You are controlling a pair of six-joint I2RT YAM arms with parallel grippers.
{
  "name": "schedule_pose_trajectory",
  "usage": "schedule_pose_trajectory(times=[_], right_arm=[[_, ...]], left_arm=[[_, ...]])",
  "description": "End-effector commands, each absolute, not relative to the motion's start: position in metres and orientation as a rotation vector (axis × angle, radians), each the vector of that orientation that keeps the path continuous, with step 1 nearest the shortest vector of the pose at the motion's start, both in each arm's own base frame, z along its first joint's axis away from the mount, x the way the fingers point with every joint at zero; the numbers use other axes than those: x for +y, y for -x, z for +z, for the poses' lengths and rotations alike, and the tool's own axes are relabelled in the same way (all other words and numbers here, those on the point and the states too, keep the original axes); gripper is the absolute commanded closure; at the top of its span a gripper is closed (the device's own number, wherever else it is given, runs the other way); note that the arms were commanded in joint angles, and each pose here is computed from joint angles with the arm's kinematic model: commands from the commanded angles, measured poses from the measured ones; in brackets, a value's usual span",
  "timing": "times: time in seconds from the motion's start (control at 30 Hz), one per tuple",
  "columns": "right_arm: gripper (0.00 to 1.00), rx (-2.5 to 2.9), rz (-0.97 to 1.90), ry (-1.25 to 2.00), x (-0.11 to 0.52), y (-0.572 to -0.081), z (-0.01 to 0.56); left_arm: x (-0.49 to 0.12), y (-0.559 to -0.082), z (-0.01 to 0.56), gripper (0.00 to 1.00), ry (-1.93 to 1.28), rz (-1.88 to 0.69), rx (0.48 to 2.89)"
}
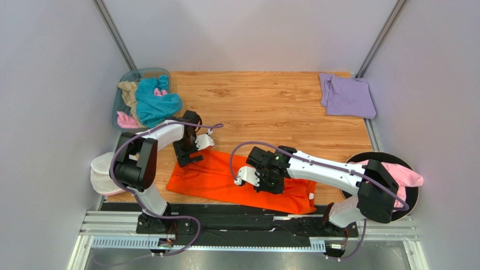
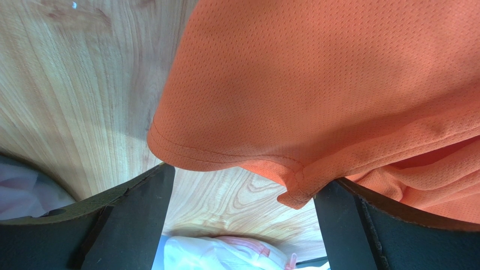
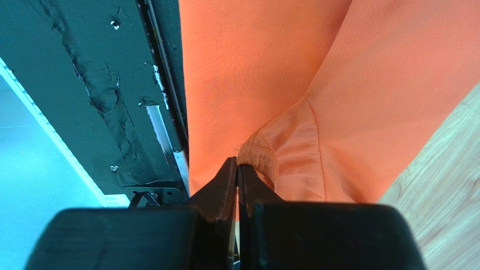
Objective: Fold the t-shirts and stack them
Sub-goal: Fold the tshirt
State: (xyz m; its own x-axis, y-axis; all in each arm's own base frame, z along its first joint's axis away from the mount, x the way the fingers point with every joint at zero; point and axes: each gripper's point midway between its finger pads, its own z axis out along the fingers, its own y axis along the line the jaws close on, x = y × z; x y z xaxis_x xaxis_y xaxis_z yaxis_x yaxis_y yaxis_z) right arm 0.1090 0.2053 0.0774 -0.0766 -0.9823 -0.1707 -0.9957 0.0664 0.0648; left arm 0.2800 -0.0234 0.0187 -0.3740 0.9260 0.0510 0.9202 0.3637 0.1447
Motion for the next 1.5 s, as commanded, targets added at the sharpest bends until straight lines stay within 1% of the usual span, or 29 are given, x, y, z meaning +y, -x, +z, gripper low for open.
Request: schedule_pose_trajectory(times=[0.0,0.03,0.07,0.1,0.13,0.23,0.37,0.57,0.83,0.97,1.2,1.33,1.47], right_arm=[[0.9,2.248,0.259,2.078,0.211,-0.104,0.08],[0.85,2.254,0.253,2.087,0.211,-0.103,0.078],[0.78,2.254,0.25,2.09,0.212,-0.103,0.077],[0.69,2.252,0.242,2.094,0.212,-0.103,0.077],[0.66,2.256,0.241,2.095,0.211,-0.103,0.076],[0.62,2.249,0.234,2.088,0.213,-0.104,0.076],[0.6,2.237,0.178,2.073,0.209,-0.11,0.075],[0.61,2.158,-0.035,1.978,0.195,-0.139,0.089],[0.61,2.111,-0.066,1.901,0.193,-0.151,0.112],[0.61,2.112,-0.109,1.877,0.183,-0.165,0.106],[0.62,2.215,-0.135,1.842,0.153,-0.187,0.072],[0.62,2.247,-0.113,1.85,0.151,-0.186,0.062],[0.62,2.276,-0.017,1.856,0.158,-0.174,0.064]], left_arm=[[-0.024,-0.287,0.018,0.01,-1.74,0.247,2.553],[-0.024,-0.286,0.017,0.01,-1.742,0.243,2.556],[-0.024,-0.286,0.017,0.01,-1.741,0.243,2.555],[-0.024,-0.286,0.017,0.01,-1.742,0.243,2.556],[-0.023,-0.285,0.016,0.01,-1.747,0.243,2.559],[-0.023,-0.286,0.015,0.01,-1.744,0.244,2.558],[-0.023,-0.286,0.013,0.01,-1.748,0.25,2.56],[-0.023,-0.285,0.011,0.01,-1.748,0.242,2.56],[-0.021,-0.283,0.008,0.0,-1.752,0.252,2.565],[-0.021,-0.283,0.01,0.01,-1.75,0.252,2.559],[-0.023,-0.283,0.009,0.01,-1.754,0.243,2.556],[-0.021,-0.283,0.008,0.01,-1.755,0.256,2.558],[-0.02,-0.284,0.009,0.01,-1.76,0.265,2.557]])
